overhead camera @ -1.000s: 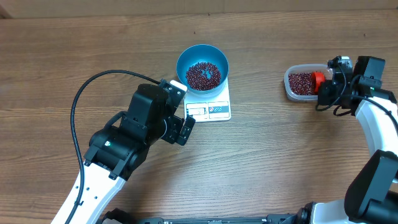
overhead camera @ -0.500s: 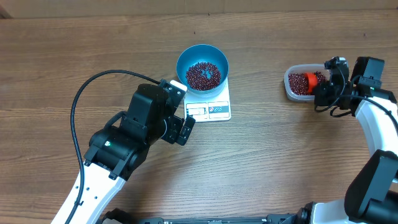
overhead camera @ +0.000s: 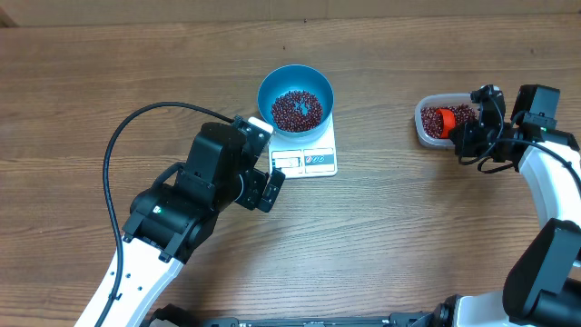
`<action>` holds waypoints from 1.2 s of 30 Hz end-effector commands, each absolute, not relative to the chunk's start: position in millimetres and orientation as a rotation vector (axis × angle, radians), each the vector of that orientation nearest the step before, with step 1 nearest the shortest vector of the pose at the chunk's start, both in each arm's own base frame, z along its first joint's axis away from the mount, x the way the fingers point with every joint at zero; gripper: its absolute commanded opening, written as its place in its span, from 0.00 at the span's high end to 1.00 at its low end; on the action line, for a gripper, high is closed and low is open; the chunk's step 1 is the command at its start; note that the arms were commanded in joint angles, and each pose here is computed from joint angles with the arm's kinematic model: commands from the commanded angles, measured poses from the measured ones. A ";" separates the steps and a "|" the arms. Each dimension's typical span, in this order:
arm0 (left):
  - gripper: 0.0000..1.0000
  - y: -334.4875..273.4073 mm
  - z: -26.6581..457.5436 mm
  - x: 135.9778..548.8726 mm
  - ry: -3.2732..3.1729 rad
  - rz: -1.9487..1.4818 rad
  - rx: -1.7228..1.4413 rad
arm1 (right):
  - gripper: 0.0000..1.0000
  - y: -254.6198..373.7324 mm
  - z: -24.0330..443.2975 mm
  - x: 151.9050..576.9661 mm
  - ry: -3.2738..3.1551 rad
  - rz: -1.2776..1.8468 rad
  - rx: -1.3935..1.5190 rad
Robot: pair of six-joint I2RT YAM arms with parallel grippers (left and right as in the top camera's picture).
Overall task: Scoop item into bowl and weigh 150g on scale
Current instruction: 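Drag the orange cup through the beans to scoop more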
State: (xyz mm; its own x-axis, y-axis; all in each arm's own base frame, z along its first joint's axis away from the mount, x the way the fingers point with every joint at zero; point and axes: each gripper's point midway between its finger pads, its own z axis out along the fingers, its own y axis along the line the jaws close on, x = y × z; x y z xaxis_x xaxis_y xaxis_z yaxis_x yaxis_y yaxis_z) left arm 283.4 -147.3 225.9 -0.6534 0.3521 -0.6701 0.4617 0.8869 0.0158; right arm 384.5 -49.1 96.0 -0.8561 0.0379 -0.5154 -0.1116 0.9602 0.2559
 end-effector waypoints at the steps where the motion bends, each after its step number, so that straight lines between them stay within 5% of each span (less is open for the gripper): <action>1: 0.01 -148.3 234.8 284.1 2.317 -0.216 0.593 | 0.96 -42.8 92.2 385.0 2.573 0.450 0.003; 36: 0.00 -148.3 234.8 284.1 2.317 -0.216 0.593 | 0.96 -38.9 83.1 397.4 2.417 0.964 0.275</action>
